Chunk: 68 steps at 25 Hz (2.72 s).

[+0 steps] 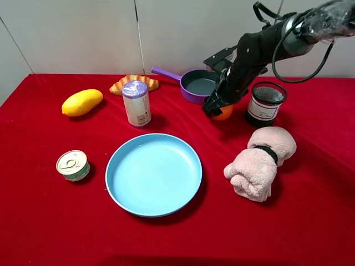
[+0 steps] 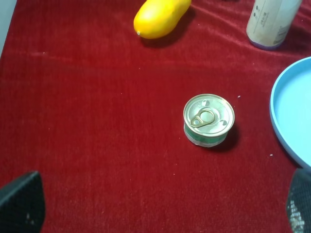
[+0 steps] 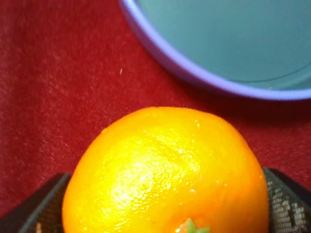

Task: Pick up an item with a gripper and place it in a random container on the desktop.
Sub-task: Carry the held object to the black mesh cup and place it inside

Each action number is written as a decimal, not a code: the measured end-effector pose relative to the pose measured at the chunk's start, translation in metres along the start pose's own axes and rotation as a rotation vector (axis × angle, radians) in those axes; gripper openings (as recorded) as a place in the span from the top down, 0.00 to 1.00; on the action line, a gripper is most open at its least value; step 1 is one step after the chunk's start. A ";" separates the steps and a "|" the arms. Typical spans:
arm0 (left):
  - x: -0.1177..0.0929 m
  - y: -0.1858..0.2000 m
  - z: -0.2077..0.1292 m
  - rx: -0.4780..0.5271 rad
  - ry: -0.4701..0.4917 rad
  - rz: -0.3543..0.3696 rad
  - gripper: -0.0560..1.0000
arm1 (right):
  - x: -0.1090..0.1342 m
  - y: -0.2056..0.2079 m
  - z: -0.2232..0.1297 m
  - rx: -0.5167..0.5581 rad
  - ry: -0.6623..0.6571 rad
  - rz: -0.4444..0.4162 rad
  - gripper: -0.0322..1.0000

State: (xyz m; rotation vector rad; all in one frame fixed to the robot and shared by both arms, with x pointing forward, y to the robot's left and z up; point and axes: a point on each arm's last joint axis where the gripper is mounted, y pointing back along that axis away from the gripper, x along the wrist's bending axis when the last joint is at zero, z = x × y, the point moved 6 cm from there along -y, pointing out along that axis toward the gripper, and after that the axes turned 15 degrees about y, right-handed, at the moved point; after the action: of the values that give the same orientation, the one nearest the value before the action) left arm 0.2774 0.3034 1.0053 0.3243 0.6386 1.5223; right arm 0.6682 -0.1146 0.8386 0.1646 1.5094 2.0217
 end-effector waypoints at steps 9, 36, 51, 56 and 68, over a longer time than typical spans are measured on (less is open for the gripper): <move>0.000 0.000 0.000 0.000 0.000 0.000 0.00 | -0.013 0.023 0.017 -0.053 0.001 -0.040 0.43; 0.000 0.000 0.000 0.000 0.000 0.000 0.00 | -0.041 0.105 0.023 0.071 0.111 -0.100 0.43; 0.000 0.000 0.000 0.000 0.000 0.000 0.00 | -0.071 0.108 -0.018 0.163 0.009 -0.087 0.43; 0.000 0.000 0.000 0.000 0.000 0.000 0.00 | -0.082 0.108 -0.036 0.184 -0.041 -0.084 0.43; 0.000 0.000 0.000 0.000 0.000 0.000 0.00 | -0.085 0.107 -0.044 0.174 -0.104 -0.057 0.43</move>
State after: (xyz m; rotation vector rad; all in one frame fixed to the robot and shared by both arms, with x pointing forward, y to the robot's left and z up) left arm 0.2774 0.3034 1.0053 0.3243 0.6386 1.5223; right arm 0.6764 -0.2151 0.9411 0.2884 1.6052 1.8080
